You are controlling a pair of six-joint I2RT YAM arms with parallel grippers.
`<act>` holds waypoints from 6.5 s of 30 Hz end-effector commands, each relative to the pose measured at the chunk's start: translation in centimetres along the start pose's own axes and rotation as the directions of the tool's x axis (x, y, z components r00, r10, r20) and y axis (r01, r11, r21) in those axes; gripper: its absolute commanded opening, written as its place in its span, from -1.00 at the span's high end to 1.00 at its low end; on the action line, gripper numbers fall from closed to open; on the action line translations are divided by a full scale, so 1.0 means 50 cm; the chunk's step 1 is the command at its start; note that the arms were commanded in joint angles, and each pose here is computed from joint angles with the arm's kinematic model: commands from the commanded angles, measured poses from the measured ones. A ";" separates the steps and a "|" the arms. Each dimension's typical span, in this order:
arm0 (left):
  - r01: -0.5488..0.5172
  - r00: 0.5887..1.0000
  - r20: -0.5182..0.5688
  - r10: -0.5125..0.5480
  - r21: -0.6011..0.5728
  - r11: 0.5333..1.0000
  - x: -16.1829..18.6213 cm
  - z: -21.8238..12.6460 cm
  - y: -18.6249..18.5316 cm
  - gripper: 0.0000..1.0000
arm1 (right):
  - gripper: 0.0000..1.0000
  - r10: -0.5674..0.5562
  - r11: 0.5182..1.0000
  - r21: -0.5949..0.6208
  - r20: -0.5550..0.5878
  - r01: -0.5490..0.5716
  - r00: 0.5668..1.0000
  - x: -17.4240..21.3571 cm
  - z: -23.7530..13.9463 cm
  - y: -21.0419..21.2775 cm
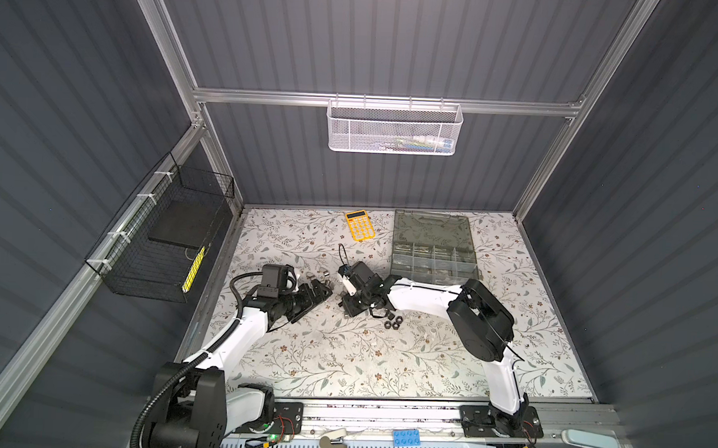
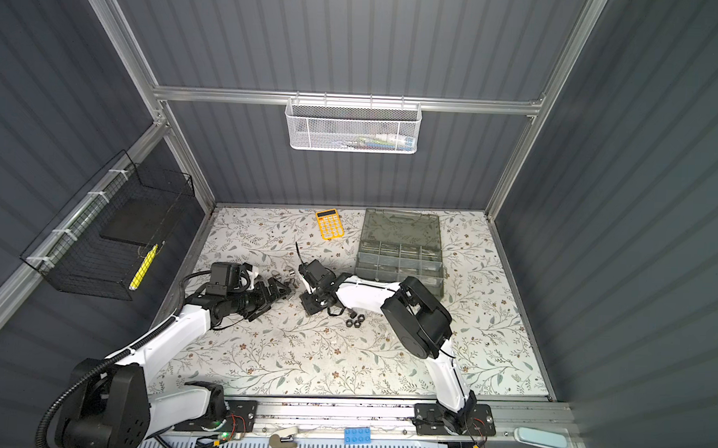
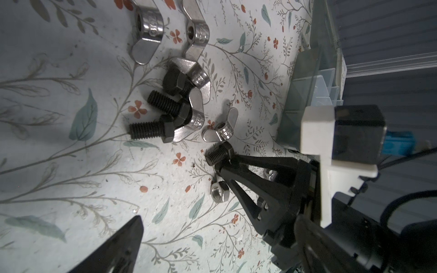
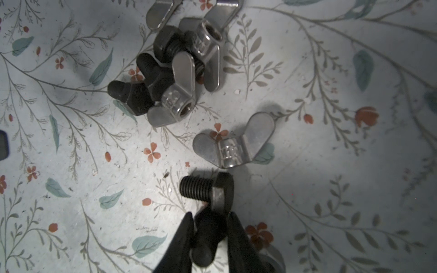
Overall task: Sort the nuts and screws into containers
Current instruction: 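Close the right gripper on a black bolt while the left gripper withdraws, then lift the black bolt and carry it over the box with the right gripper, then lower the black bolt into the compartment nearest the robot and open the right gripper, then lower the left gripper over a black bolt while the right arm draws back, then close the left gripper on the black bolt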
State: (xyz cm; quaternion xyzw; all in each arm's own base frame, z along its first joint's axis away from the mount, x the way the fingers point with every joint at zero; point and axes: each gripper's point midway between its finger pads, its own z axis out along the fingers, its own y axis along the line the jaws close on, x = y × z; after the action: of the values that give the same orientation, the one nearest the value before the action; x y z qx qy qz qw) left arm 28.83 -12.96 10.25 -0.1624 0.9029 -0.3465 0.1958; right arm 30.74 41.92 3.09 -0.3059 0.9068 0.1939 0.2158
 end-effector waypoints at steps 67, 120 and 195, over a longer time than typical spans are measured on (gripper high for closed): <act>-0.441 0.863 -0.098 0.495 0.331 0.834 0.048 0.219 -0.432 -0.99 | 0.69 0.701 0.639 0.091 0.341 -0.764 0.627 0.159 -0.319 -0.551; -0.420 0.907 -0.096 0.409 -0.250 0.872 -0.012 0.150 -0.220 -0.99 | -0.98 0.261 0.942 0.040 0.533 -0.332 0.805 0.025 -0.416 -0.313; -0.460 0.887 -0.215 0.409 -0.315 0.830 0.054 0.191 -0.056 0.51 | -0.98 0.200 0.962 0.075 0.468 -0.264 0.861 0.017 -0.351 -0.250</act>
State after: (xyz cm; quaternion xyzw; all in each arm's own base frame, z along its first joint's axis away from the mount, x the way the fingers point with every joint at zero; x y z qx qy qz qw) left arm 31.09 -20.80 3.08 0.0388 0.9790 -0.1130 0.1655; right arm 32.91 23.75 13.48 -0.1305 0.8755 0.2254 0.4071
